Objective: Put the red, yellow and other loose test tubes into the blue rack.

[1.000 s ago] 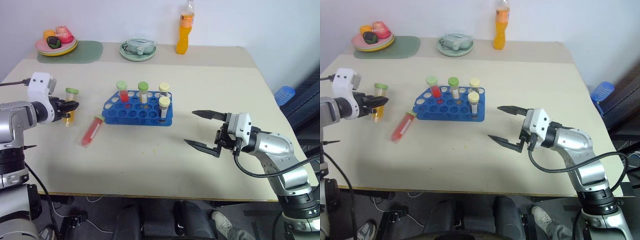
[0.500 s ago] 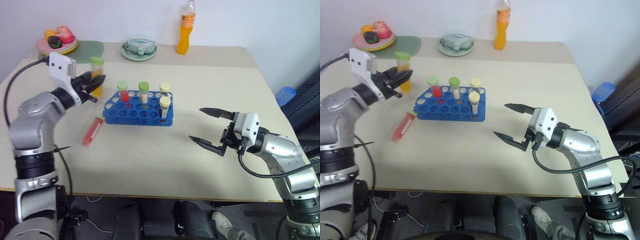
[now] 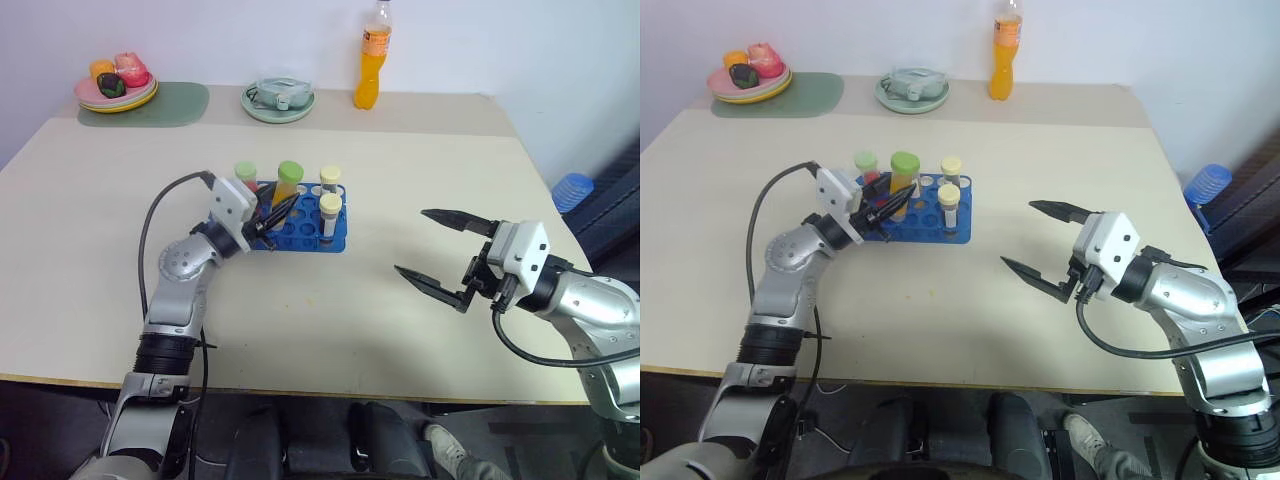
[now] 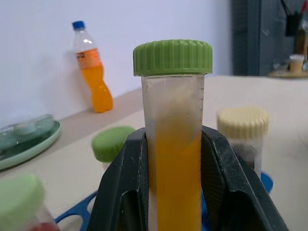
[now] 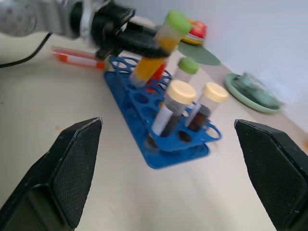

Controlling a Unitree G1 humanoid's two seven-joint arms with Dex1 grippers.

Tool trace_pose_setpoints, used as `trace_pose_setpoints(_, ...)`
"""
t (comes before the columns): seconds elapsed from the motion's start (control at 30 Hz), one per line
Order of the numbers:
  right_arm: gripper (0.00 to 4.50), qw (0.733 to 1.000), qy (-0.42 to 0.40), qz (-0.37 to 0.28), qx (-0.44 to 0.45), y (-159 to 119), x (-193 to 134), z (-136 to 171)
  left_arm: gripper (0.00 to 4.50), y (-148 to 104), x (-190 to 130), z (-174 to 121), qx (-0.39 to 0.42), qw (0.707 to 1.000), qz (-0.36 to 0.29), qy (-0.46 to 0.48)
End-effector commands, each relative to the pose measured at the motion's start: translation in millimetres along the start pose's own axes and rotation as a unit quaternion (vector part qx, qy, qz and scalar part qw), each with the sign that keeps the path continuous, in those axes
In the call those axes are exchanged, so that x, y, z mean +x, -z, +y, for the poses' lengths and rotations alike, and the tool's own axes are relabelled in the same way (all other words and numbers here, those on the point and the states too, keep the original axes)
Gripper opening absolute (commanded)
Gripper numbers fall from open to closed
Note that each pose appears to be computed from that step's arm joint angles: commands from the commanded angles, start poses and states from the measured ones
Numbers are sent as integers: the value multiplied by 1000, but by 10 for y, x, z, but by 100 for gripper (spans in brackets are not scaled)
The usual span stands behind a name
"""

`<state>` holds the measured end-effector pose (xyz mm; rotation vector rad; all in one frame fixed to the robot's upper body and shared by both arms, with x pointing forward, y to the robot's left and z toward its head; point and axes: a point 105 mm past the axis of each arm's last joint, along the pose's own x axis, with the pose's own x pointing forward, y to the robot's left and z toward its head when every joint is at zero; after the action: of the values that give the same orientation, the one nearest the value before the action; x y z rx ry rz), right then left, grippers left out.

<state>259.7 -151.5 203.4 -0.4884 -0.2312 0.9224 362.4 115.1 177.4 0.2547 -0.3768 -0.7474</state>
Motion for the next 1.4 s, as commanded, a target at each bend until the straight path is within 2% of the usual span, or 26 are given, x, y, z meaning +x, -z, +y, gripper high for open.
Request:
trace_pose_setpoints(0.03, 450, 1000, 10, -12, -21, -166, -34, -27, 85, -19, 21, 3, 25, 999, -21, -2)
trace_pose_setpoints(0.27, 450, 1000, 19, -1, -20, -182, -108, -38, 85, 238, -10, -158, 3, 1000, -15, 10)
trace_pose_setpoints(0.5, 450, 1000, 24, 7, -18, -204, -143, -31, 85, 298, 20, -289, -34, 998, -41, 26)
trace_pose_setpoints(0.67, 450, 999, 26, 11, -17, -222, -159, -28, 85, 402, 56, -274, -35, 999, -34, 13)
trace_pose_setpoints(0.97, 450, 999, 27, 15, -14, -227, -171, -26, 85, 402, 77, -337, -63, 996, -54, 23)
trace_pose_setpoints(1.2, 450, 999, 31, 14, -10, -217, -169, -22, 438, 238, 75, -219, -50, 996, -73, -12)
trace_pose_setpoints(1.4, 450, 999, 36, 10, 6, -174, -144, 4, 438, -178, -29, -51, -26, 992, -120, -23)
